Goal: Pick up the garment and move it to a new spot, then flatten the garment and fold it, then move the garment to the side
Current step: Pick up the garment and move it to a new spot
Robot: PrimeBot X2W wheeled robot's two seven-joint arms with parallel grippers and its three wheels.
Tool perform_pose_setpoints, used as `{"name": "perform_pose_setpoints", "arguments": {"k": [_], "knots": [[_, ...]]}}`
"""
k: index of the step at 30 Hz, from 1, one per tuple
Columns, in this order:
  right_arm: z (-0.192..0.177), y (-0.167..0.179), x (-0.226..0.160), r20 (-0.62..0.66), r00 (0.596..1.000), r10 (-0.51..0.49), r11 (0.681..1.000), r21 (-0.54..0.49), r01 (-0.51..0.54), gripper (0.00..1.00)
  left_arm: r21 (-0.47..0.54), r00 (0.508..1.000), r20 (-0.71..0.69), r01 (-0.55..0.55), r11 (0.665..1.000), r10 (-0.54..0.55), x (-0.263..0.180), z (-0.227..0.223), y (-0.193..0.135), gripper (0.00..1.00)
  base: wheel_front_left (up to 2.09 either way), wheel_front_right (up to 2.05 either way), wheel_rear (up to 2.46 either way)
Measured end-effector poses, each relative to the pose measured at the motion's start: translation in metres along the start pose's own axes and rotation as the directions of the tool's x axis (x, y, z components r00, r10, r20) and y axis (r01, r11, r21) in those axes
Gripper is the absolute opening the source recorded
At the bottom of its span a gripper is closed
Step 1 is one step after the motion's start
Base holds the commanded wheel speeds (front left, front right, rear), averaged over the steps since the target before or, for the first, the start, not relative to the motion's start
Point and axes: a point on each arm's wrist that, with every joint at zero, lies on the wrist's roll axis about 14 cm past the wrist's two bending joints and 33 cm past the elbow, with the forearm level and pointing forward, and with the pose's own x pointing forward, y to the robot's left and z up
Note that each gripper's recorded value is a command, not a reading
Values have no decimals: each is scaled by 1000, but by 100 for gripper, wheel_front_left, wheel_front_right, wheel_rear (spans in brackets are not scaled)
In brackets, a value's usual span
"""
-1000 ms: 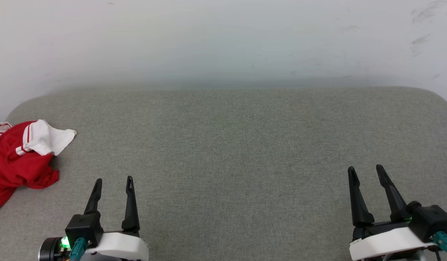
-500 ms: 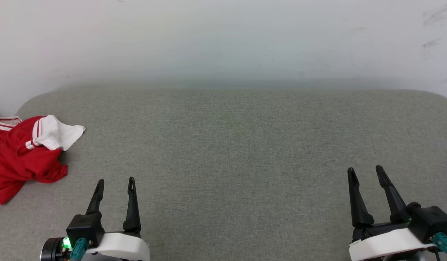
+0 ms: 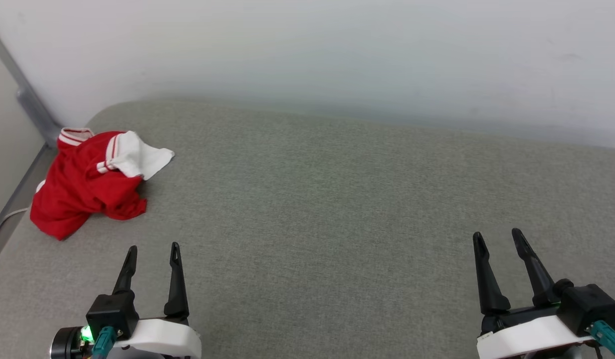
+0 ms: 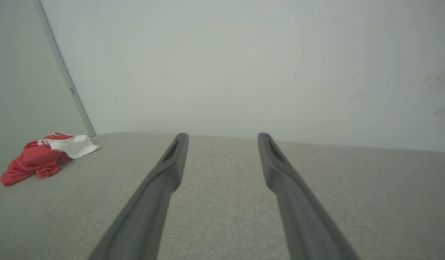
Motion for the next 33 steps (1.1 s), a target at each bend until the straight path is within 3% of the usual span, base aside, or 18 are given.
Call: {"name": "perform_pose_setpoints", "arguments": {"k": [9,20,33], "knots": [[-12,38,21,-21,992,121,992,25,-120,100,21,992,1,-128,992,128,-23,4,44,100,0,0,0],[-26,91,39,-44,961,274,961,56,-271,100,43,960,4,-281,959,281,-57,8,91,100,0,0,0],[-32,106,42,-56,946,319,947,62,-316,100,49,942,-4,-334,941,335,-68,7,106,100,0,0,0]]}}
